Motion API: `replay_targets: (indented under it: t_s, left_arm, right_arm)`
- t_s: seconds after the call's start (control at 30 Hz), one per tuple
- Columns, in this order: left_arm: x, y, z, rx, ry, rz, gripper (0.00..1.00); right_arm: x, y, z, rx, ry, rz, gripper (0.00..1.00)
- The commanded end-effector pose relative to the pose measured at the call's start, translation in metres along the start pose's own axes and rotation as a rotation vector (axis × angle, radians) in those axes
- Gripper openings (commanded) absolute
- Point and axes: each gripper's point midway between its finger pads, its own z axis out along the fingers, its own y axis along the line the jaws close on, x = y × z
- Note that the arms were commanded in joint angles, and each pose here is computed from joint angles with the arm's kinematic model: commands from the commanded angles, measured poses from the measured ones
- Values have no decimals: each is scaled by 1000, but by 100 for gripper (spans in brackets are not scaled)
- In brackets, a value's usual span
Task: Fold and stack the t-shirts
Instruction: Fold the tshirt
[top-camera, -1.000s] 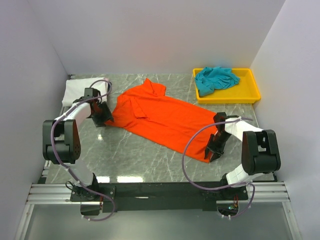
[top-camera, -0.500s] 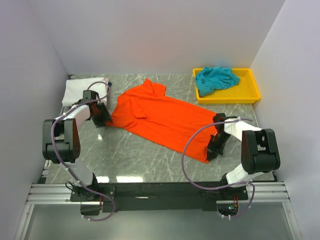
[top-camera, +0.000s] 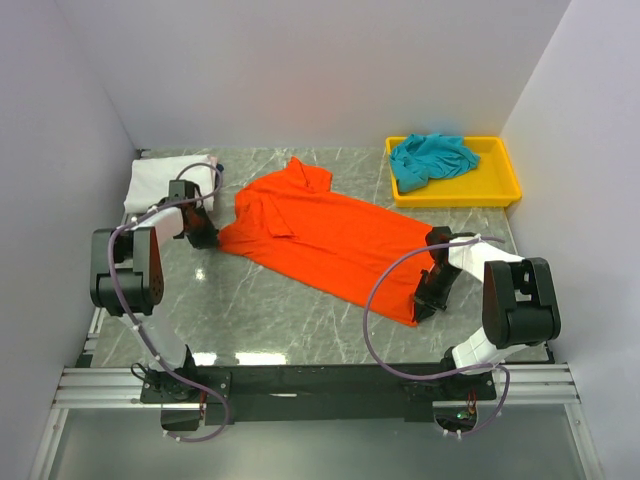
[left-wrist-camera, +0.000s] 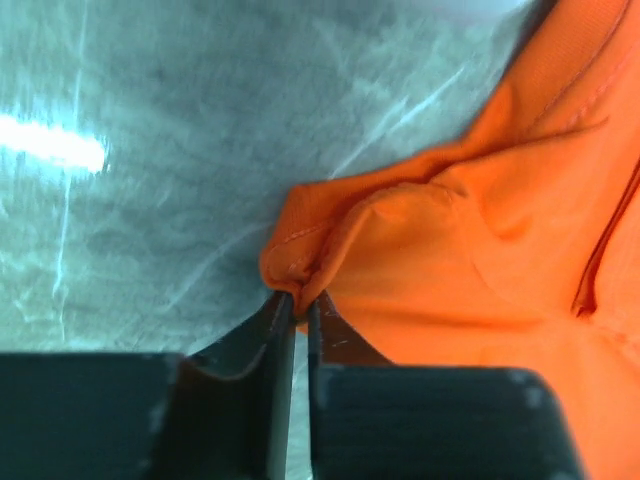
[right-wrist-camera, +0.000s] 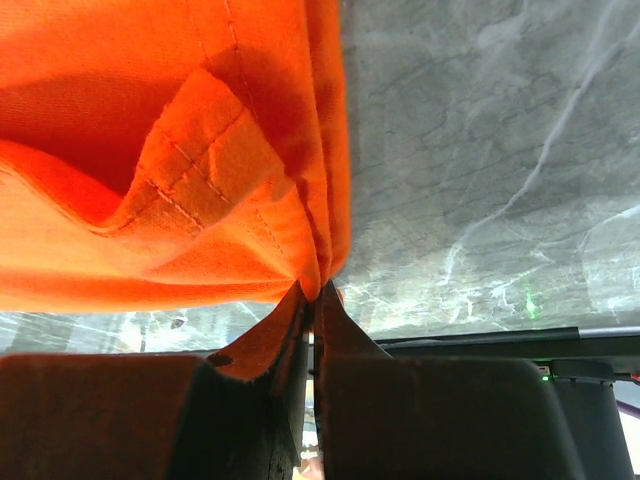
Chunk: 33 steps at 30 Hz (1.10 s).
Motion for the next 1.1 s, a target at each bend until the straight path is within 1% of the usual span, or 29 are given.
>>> replay_targets:
  t_s: [0.0,0.03,0.1,0.17,0.27,0.37,0.47,0.53,0.57,0.6,0.67,0.7,0.73,0.77,0.8,0.83,0.87,0.9,0.93,1.0,1.07]
  left_arm:
    - [-22,6,4,-54,-52,40,8]
    - [-25,7,2,-67,-58,49,3]
    - [-32,11,-4,-101,-79,72,0]
    - [-37,10,-11,-107,-96,85,0]
    - [-34,12,-20,-111,-90,100,0]
    - [-29,21,-29,-159,-91,96,1]
    - [-20,27,-38,-192,-73,73,4]
    - [-14,34,-45,-223,-59,59,10]
    - [-10,36,-48,-231,-52,54,15]
    - [-9,37,-51,-238,-53,47,28]
    - [-6,41,-62,-254,-60,41,37]
    - [-8,40,-66,-257,-68,40,47]
    - [-10,39,-71,-255,-79,41,52]
    - [-13,36,-78,-251,-91,42,56]
    - [-15,34,-82,-246,-99,43,61]
    - [-24,28,-89,-232,-125,43,62]
    - [-26,22,-91,-219,-129,47,63]
    - [-28,17,-93,-205,-132,51,64]
    - [-35,7,-97,-178,-150,56,64]
    - [-37,-13,-97,-118,-157,75,64]
    - [-27,-48,-93,-52,-143,140,63]
  right_arm:
    - [1,-15,1,73,-26,-13,0]
    - [2,-16,0,77,-25,-13,0]
    - [2,-18,-3,85,-30,-9,0]
    - [3,-20,-6,98,-36,-7,0]
    - [5,-22,-10,106,-35,-3,0]
    - [11,-25,-10,115,-18,-6,0]
    - [16,-25,-9,124,-4,-17,0]
    - [23,-25,-9,136,13,-31,0]
    - [25,-25,-9,139,15,-31,0]
    - [26,-25,-10,141,12,-33,0]
    - [30,-22,-13,146,17,-41,1]
    - [30,-20,-17,138,8,-43,15]
    - [33,-20,-21,143,14,-46,23]
    - [29,-15,-28,130,-7,-50,30]
    - [27,-14,-35,124,-31,-49,39]
    - [29,-16,-42,134,-36,-49,43]
    - [22,-10,-54,116,-81,-54,45]
    - [19,-9,-61,117,-99,-55,48]
    - [17,-10,-68,128,-116,-57,49]
    - [6,-3,-81,101,-165,-64,51]
    - [-4,6,-85,66,-202,-71,51]
